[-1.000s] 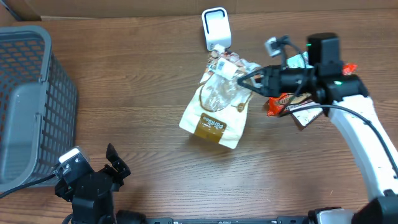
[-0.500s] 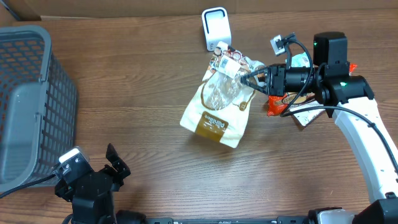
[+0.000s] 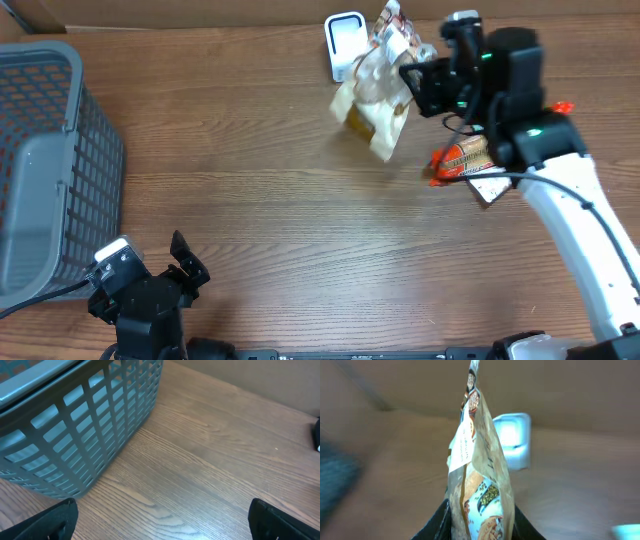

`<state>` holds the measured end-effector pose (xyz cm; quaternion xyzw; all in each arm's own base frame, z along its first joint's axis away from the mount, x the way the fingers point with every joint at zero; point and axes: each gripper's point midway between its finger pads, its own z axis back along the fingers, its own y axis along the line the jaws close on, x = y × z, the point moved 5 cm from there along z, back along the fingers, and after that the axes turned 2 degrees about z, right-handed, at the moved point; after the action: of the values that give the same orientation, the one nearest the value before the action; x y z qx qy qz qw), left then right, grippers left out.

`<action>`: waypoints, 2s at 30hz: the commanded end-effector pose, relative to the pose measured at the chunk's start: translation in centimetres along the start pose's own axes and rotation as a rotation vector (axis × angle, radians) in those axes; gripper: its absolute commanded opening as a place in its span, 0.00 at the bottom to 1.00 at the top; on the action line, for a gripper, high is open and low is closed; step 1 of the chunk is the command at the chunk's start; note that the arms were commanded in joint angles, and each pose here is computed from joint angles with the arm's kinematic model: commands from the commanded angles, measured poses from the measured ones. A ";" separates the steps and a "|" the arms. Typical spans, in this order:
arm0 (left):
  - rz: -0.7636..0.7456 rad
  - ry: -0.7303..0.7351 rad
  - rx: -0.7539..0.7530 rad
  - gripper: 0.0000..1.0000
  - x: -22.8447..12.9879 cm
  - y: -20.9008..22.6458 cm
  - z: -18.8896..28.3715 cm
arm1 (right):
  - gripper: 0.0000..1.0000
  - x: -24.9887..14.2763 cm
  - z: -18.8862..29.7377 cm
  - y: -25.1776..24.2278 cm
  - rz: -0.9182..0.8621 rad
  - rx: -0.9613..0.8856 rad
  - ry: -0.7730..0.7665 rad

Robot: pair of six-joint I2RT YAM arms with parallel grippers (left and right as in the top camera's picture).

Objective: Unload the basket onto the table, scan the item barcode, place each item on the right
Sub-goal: 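Hold the bread bag in front of the white scanner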

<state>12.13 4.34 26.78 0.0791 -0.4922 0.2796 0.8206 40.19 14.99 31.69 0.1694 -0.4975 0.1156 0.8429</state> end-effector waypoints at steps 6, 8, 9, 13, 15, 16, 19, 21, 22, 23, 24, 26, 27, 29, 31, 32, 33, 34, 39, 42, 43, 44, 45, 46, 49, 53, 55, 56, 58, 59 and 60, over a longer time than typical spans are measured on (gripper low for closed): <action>0.012 -0.009 0.010 0.99 0.1 0.1 0.0 | 0.13 2.0 -4.2 -1.0 0.299 -0.502 -0.161; 0.012 -0.009 0.010 1.00 0.1 0.1 0.0 | 0.13 1.4 -5.8 -1.1 0.414 -0.513 -0.137; 0.012 -0.010 0.010 1.00 0.1 0.1 0.0 | 0.13 0.9 -6.9 -1.2 0.511 -0.520 -0.107; 0.012 -0.009 0.010 0.99 0.1 0.1 0.0 | 0.12 -0.7 -10.2 -1.5 0.800 -0.542 -0.039; 0.012 -0.009 0.010 1.00 0.1 0.1 0.0 | 0.10 -0.8 -11.4 -1.5 0.845 -0.555 -0.063; 0.012 -0.009 0.010 1.00 0.1 0.1 0.0 | 0.10 -0.7 -11.8 -1.5 0.853 -0.561 -0.082; 0.012 -0.009 0.010 0.99 0.1 0.1 0.0 | 0.08 -0.6 -12.9 -1.5 0.924 -0.587 -0.122; 0.012 -0.009 0.010 1.00 0.1 0.1 0.0 | 0.07 -0.7 -13.6 -1.5 0.972 -0.604 -0.136; 0.012 -0.009 0.010 1.00 0.1 0.1 0.0 | 0.07 -0.9 -14.0 -1.5 1.002 -0.612 -0.139; 0.012 -0.009 0.010 1.00 0.1 0.1 0.0 | 0.07 -1.2 -14.5 -1.5 1.046 -0.617 -0.134; 0.012 -0.009 0.010 0.99 0.1 0.1 0.0 | 0.07 -1.5 -14.9 -1.5 1.082 -0.615 -0.125; 0.012 -0.009 0.010 1.00 0.1 0.1 0.0 | 0.07 -2.6 -16.1 -1.5 1.175 -0.606 -0.099; 0.012 -0.009 0.010 1.00 0.1 0.1 0.0 | 0.07 -2.9 -16.5 -1.6 1.203 -0.606 -0.092; 0.012 -0.009 0.010 1.00 0.1 0.1 0.0 | 0.08 -3.8 -17.4 -1.6 1.266 -0.597 -0.075; 0.012 -0.009 0.010 1.00 0.1 0.1 0.0 | 0.08 -4.4 -18.1 -1.6 1.307 -0.598 -0.075; 0.012 -0.010 0.010 1.00 0.1 0.1 0.0 | 0.08 -4.6 -18.3 -1.6 1.303 -0.600 -0.090; 0.012 -0.009 0.010 1.00 0.1 0.1 0.0 | 0.08 -4.7 -18.6 -1.5 1.303 -0.597 -0.109; 0.012 -0.010 0.010 1.00 0.1 0.1 0.0 | 0.08 -4.8 -18.9 -1.7 1.308 -0.597 -0.120; 0.012 -0.009 0.010 1.00 0.1 0.1 0.0 | 0.11 -6.3 -20.2 -2.0 1.335 -0.573 -0.117; 0.012 -0.009 0.010 1.00 0.1 0.1 0.0 | 0.12 -7.2 -20.8 -1.7 1.346 -0.547 -0.112; 0.012 -0.009 0.010 1.00 0.1 0.1 0.0 | 0.12 -7.4 -20.9 -1.6 1.350 -0.536 -0.116; 0.012 -0.009 0.010 1.00 0.1 0.1 0.0 | 0.12 -7.6 -21.1 -1.4 1.355 -0.523 -0.119; 0.012 -0.010 0.010 0.99 0.1 0.1 0.0 | 0.12 -7.7 -21.1 -1.4 1.364 -0.518 -0.118; 0.012 -0.009 0.010 1.00 0.1 0.1 0.0 | 0.12 -7.7 -21.2 -1.3 1.384 -0.515 -0.115; 0.012 -0.009 0.010 0.99 0.1 0.1 0.0 | 0.12 -7.7 -21.2 -1.3 1.409 -0.519 -0.113; 0.012 -0.009 0.010 1.00 0.1 0.1 0.0 | 0.12 -7.7 -21.2 -1.4 1.416 -0.525 -0.109; 0.012 -0.009 0.010 0.99 0.1 0.1 0.0 | 0.12 -7.7 -21.2 -1.4 1.423 -0.531 -0.104; 0.012 -0.009 0.010 0.99 0.1 0.1 0.0 | 0.12 -7.7 -21.2 -1.5 1.420 -0.536 -0.104; 0.012 -0.009 0.010 1.00 0.1 0.1 0.0 | 0.13 -7.6 -21.1 -1.5 1.414 -0.546 -0.105; 0.012 -0.009 0.010 1.00 0.1 0.1 0.0 | 0.13 -7.6 -21.1 -1.4 1.414 -0.546 -0.104; 0.012 -0.009 0.010 1.00 0.1 0.1 0.0 | 0.13 -7.6 -21.1 -1.4 1.413 -0.550 -0.102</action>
<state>12.13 4.34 26.78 0.0791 -0.4922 0.2796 0.8206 53.57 21.78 14.13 -0.3904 -0.5274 0.5048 0.5609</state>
